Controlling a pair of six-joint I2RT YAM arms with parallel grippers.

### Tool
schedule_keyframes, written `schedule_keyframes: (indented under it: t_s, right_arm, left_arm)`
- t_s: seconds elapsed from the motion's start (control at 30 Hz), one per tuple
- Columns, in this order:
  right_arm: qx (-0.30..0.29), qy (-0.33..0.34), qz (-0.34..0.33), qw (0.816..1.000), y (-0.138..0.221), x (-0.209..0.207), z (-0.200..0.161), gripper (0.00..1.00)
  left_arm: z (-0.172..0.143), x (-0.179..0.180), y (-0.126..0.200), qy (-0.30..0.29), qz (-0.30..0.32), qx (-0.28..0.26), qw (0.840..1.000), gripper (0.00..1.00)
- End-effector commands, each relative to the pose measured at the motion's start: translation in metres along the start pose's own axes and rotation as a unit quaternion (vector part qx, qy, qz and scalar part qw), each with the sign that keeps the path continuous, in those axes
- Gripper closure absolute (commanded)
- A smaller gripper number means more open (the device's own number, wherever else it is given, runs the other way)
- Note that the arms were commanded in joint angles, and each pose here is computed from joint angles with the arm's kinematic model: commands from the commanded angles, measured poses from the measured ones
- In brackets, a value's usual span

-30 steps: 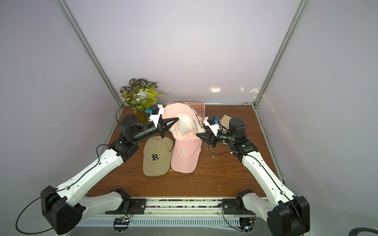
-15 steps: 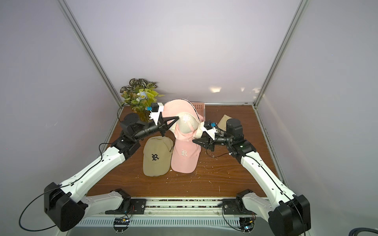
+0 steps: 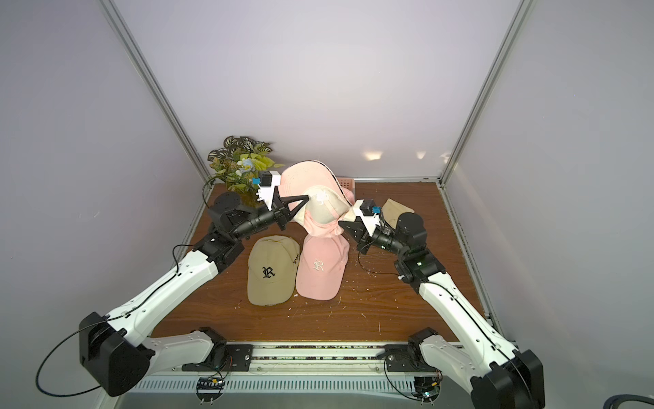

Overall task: Turn the baseball cap inside out
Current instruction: Turn over the baseball cap.

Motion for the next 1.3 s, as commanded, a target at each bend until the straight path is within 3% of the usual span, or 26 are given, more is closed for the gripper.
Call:
schedule_keyframes:
  t_s: [0.0, 0.07, 0.13, 0.23, 0.37, 0.5, 0.6, 0.77, 0.87, 1.07, 1.17, 1.27]
  right_arm:
    - [-0.139, -0.067, -0.225, 0.962, 0.033, -0.06, 0.052, 1.0]
    - [-0.14, -0.096, -0.326, 0.93, 0.049, -0.088, 0.047, 1.0]
    - [-0.12, -0.109, -0.379, 0.911, 0.056, -0.103, 0.039, 1.0]
    - [-0.04, -0.12, -0.431, 0.894, 0.049, -0.121, 0.013, 1.0]
    - [0.065, -0.117, -0.42, 0.898, 0.022, -0.123, -0.032, 1.0]
    - [0.127, -0.11, -0.393, 0.904, -0.004, -0.114, -0.064, 0.89]
    - [0.146, -0.112, -0.358, 0.915, -0.022, -0.106, -0.074, 0.83]
    - [0.122, -0.128, -0.289, 0.941, -0.043, -0.091, -0.067, 0.8]
    - [0.134, -0.139, -0.296, 0.935, -0.046, -0.092, -0.073, 0.8]
    - [0.224, -0.133, -0.315, 0.913, -0.055, -0.095, -0.116, 0.74]
    - [0.238, -0.131, -0.289, 0.918, -0.061, -0.085, -0.122, 0.81]
    - [0.245, -0.141, -0.24, 0.929, -0.065, -0.067, -0.121, 0.94]
  left_arm:
    - [0.017, 0.005, 0.003, 0.019, 0.029, -0.023, 0.999, 0.99]
    - [0.017, 0.003, 0.002, 0.033, 0.02, -0.023, 0.999, 0.99]
    - [0.022, -0.002, 0.002, 0.045, 0.008, -0.03, 0.999, 0.99]
    - [0.036, -0.007, 0.003, 0.067, -0.005, -0.057, 0.996, 0.99]
    - [0.057, -0.007, 0.006, 0.104, -0.007, -0.108, 0.989, 1.0]
    - [0.069, -0.011, 0.001, 0.139, -0.032, -0.121, 0.982, 1.0]
    - [0.07, -0.021, -0.004, 0.153, -0.069, -0.118, 0.979, 1.0]
    - [0.057, -0.03, -0.013, 0.163, -0.08, -0.11, 0.977, 1.0]
    - [0.053, -0.027, -0.016, 0.175, -0.074, -0.11, 0.976, 1.0]
    - [0.059, -0.02, -0.018, 0.191, -0.055, -0.127, 0.972, 1.0]
    - [0.059, -0.013, -0.02, 0.18, -0.035, -0.131, 0.974, 1.0]
    - [0.058, 0.005, -0.017, 0.154, 0.032, -0.144, 0.977, 1.0]
Point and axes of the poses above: each gripper's point midway between its finger pads, its own y axis back along the fingers, its own x axis along the line the jaws close on, z = x × y, the point moved 2 cm from there along y, back along the fingers, and after that the axes turned 1 degree about -y, right-handed, at the moved point
